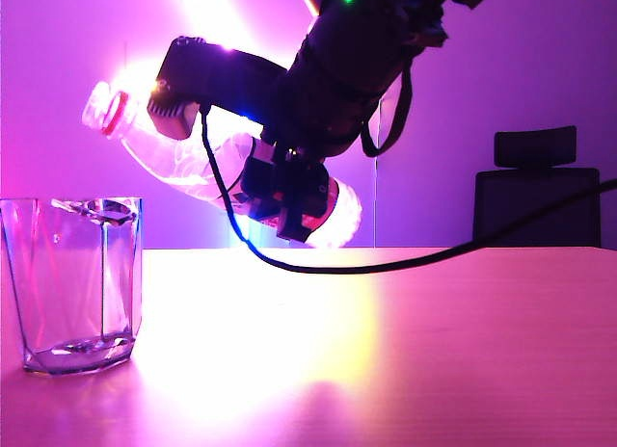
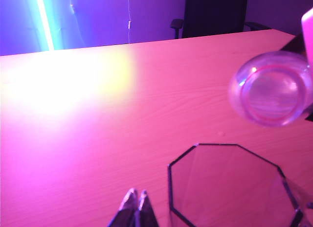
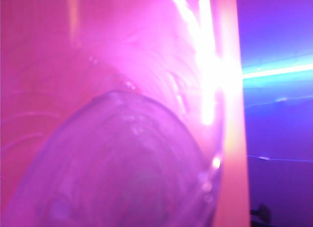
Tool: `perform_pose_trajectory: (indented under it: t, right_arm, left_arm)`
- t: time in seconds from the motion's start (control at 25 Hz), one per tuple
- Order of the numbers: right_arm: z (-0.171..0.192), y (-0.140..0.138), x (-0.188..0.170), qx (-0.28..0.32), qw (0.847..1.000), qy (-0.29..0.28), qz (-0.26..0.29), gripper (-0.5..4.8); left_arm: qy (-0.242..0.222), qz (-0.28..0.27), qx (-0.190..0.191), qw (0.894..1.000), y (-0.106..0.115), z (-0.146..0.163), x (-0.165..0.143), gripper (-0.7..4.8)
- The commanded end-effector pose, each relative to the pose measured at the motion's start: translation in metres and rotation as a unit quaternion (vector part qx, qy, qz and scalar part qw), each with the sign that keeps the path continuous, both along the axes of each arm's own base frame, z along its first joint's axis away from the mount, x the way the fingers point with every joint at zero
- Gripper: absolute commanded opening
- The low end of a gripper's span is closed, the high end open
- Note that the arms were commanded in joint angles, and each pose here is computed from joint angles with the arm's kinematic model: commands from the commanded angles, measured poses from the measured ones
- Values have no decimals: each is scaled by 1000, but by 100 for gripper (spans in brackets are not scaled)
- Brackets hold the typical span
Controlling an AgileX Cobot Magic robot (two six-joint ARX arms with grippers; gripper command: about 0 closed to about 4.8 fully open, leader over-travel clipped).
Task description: Pick up the mineral water bottle on the table and pour water into the mug until it's half full.
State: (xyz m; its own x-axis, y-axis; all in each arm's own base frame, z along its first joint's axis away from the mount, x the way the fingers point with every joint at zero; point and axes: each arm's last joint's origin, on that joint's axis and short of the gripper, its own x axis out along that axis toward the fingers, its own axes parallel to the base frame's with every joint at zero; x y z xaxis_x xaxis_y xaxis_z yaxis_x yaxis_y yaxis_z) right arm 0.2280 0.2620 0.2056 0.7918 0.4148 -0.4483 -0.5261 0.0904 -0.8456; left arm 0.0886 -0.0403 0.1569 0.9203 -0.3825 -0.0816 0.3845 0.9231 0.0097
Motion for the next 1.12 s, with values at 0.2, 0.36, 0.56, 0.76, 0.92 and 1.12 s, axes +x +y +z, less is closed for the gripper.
perform_pose_trajectory:
  t: [0.2, 0.36, 0.56, 0.76, 0.92, 1.12]
  right_arm:
    - [13, 2, 2, -53, 996, -71, 7, 219]
    - [14, 4, 0, -68, 994, -84, 5, 219]
    - [14, 11, -5, -101, 987, -122, 5, 219]
    - [12, 15, -7, -116, 984, -135, 4, 219]
    - [13, 16, -8, -132, 980, -146, 2, 219]
    - [16, 17, -7, -142, 976, -163, 0, 219]
  left_arm:
    - [-5, -1, -4, 1000, 0, 2, 0, -2]
    - [-5, -1, -4, 1000, 0, 2, 0, -2]
    - [-5, -1, -4, 1000, 0, 2, 0, -2]
    - [-5, -1, -4, 1000, 0, 2, 0, -2]
    - [-4, -1, -4, 1000, 0, 2, 0, -2]
    - [-5, -1, -4, 1000, 0, 2, 0, -2]
